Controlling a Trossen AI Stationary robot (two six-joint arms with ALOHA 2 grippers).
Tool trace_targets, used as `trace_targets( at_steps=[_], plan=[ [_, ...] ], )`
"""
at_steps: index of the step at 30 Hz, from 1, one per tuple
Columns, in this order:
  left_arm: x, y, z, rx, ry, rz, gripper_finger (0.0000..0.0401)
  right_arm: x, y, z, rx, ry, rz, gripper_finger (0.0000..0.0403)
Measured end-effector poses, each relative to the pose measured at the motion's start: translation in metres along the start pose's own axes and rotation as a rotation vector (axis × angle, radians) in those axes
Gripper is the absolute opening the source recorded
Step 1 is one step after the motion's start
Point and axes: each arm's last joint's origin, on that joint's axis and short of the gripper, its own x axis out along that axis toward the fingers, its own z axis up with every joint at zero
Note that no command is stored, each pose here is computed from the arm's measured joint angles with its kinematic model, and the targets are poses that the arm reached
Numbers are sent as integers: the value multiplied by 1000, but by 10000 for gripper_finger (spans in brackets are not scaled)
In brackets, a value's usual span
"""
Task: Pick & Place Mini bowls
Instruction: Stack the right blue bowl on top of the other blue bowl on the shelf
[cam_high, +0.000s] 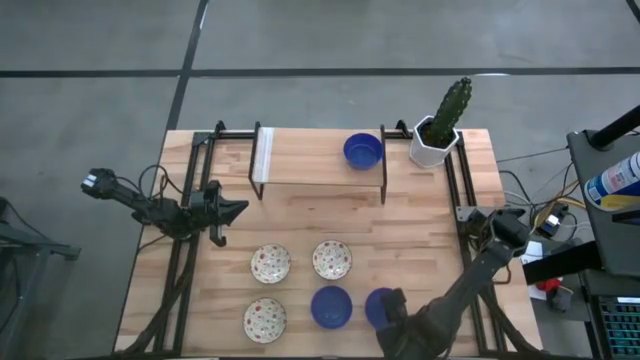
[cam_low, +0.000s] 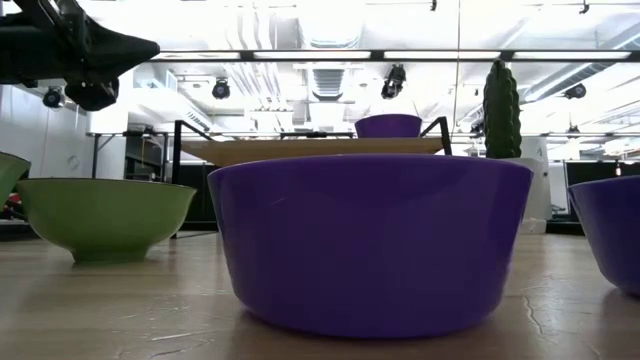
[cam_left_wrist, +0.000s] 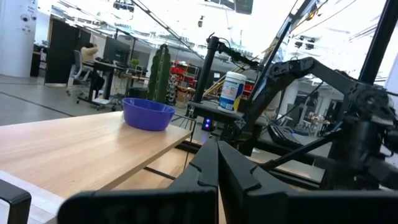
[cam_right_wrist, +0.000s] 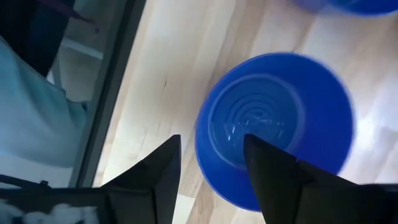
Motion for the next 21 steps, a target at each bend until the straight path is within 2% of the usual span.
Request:
trace_targets(
  at_steps=[7, 21],
  plan=[
    [0, 0, 0, 0, 0, 0, 0, 18, 4, 0, 6, 43, -18, 154],
    [0, 0, 0, 0, 0, 0, 0, 19, 9, 0, 41, 13, -7, 126]
  ],
)
